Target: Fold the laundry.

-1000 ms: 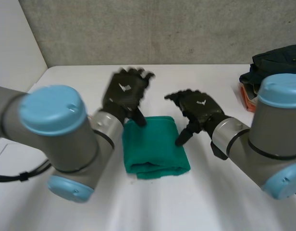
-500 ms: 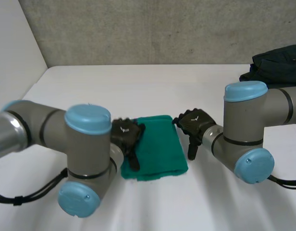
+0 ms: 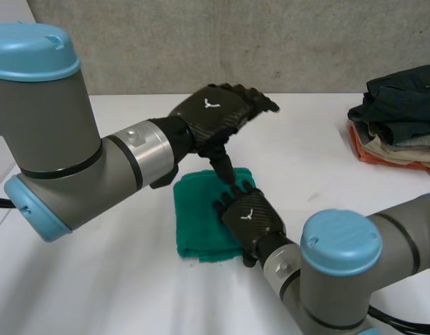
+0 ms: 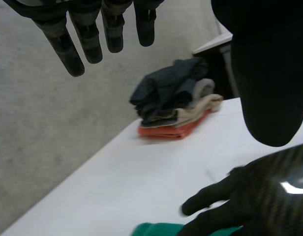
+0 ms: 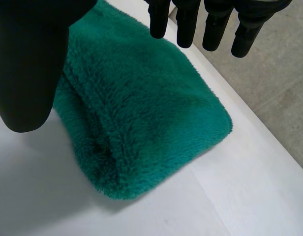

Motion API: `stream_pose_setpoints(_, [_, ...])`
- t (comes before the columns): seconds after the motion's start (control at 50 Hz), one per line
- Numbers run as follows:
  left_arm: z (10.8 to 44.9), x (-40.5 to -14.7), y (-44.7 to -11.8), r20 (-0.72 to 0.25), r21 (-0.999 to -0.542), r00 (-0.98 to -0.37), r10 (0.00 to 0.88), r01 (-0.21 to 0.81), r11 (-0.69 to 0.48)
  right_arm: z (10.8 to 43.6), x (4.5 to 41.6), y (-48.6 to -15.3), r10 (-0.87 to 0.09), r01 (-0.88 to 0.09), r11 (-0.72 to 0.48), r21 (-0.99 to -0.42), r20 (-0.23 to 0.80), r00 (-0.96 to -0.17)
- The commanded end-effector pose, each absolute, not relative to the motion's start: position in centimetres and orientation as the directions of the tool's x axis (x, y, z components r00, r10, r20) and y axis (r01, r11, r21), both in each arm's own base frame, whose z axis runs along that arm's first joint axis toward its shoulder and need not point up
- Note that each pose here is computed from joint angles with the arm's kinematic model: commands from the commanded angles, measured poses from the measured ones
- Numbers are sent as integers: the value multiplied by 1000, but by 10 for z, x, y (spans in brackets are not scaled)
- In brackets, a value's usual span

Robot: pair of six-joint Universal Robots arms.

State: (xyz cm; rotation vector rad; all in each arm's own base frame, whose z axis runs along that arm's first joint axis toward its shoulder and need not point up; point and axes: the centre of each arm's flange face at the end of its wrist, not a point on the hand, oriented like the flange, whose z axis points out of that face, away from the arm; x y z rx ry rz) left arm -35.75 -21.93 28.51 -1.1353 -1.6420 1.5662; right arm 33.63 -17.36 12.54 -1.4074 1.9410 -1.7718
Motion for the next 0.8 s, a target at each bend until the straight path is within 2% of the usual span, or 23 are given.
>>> stream_pose_setpoints(0.02, [280, -360, -211, -118, -980, -425, 897, 198, -35, 109, 348, -186, -686, -490, -191, -850, 473, -553])
stream_pose_setpoints(0.18, [282, -361, -211, -121, -981, -425, 897, 192, -42, 98, 361, -200, -665, -489, -237, -840, 507, -548])
stream_pose_setpoints(0.52, [286, -363, -214, -133, -984, -429, 894, 167, -66, 106, 374, -211, -668, -431, -292, -854, 505, -547])
stream_pose_setpoints(0.68, [304, -365, -218, -159, -985, -439, 884, 130, -113, 146, 379, -242, -591, -356, -370, -858, 513, -622])
stream_pose_setpoints(0.76, [318, -365, -222, -181, -983, -451, 874, 102, -152, 175, 376, -272, -521, -327, -417, -848, 517, -679])
stream_pose_setpoints(0.8, [324, -366, -223, -191, -982, -460, 867, 91, -168, 199, 370, -293, -467, -301, -459, -836, 515, -719])
